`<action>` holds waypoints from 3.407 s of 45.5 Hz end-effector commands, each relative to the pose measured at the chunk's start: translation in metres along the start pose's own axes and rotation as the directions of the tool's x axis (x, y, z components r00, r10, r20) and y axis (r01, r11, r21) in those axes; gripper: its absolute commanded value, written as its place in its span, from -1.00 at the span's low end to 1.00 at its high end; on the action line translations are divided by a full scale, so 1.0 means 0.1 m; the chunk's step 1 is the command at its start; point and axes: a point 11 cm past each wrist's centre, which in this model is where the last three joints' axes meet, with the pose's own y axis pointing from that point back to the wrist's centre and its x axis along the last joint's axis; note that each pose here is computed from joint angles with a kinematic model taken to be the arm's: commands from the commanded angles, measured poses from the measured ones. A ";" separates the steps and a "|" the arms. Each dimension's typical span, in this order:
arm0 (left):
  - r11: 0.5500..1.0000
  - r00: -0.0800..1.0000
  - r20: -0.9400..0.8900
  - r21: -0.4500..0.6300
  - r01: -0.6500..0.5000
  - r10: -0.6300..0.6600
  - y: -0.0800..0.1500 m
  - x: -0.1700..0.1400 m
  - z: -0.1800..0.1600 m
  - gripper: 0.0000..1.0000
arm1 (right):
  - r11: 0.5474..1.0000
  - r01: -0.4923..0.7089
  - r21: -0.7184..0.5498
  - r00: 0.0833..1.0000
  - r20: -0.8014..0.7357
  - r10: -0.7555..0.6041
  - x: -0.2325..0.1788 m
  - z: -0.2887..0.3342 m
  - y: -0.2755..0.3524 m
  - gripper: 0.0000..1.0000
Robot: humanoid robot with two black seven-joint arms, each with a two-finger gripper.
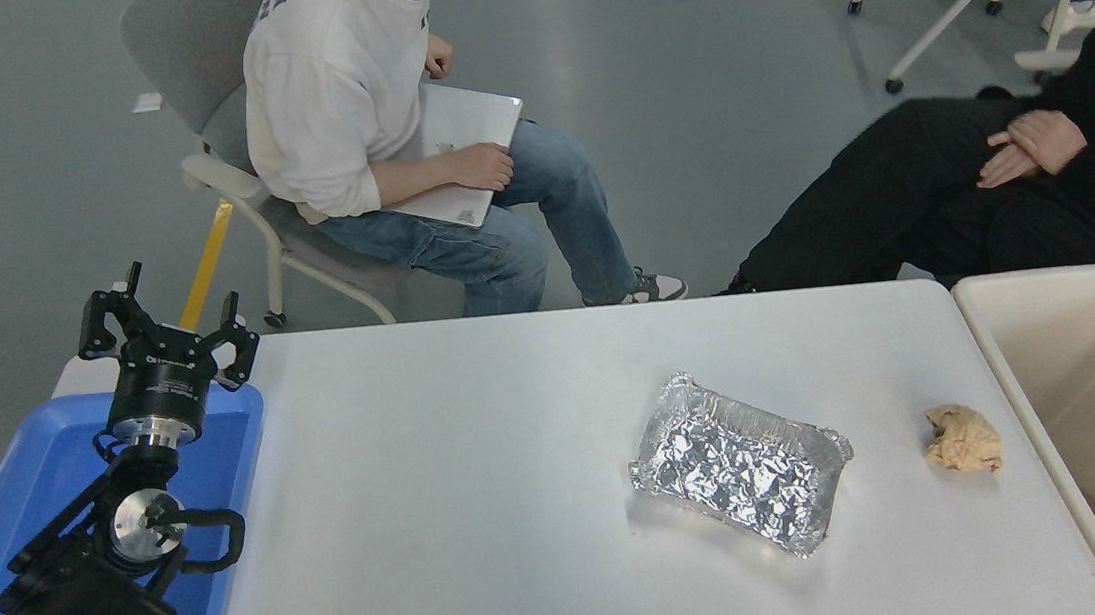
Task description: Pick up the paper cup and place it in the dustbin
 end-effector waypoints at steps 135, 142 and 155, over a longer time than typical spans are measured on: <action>1.000 1.000 0.001 0.001 0.000 0.000 0.00 0.00 0.00 0.98 | 0.993 0.114 0.021 0.944 -0.313 -0.102 -0.18 -1.51 1.20 1.00; 1.000 1.000 0.001 0.001 0.000 0.000 0.00 0.00 0.00 0.98 | 0.996 0.065 0.054 0.905 -0.423 -0.036 -0.25 -1.98 1.50 1.00; 1.000 1.000 0.000 0.000 0.000 0.000 0.00 0.00 0.00 0.98 | 0.986 0.091 0.137 0.812 -0.584 0.005 -0.72 -2.57 1.93 1.00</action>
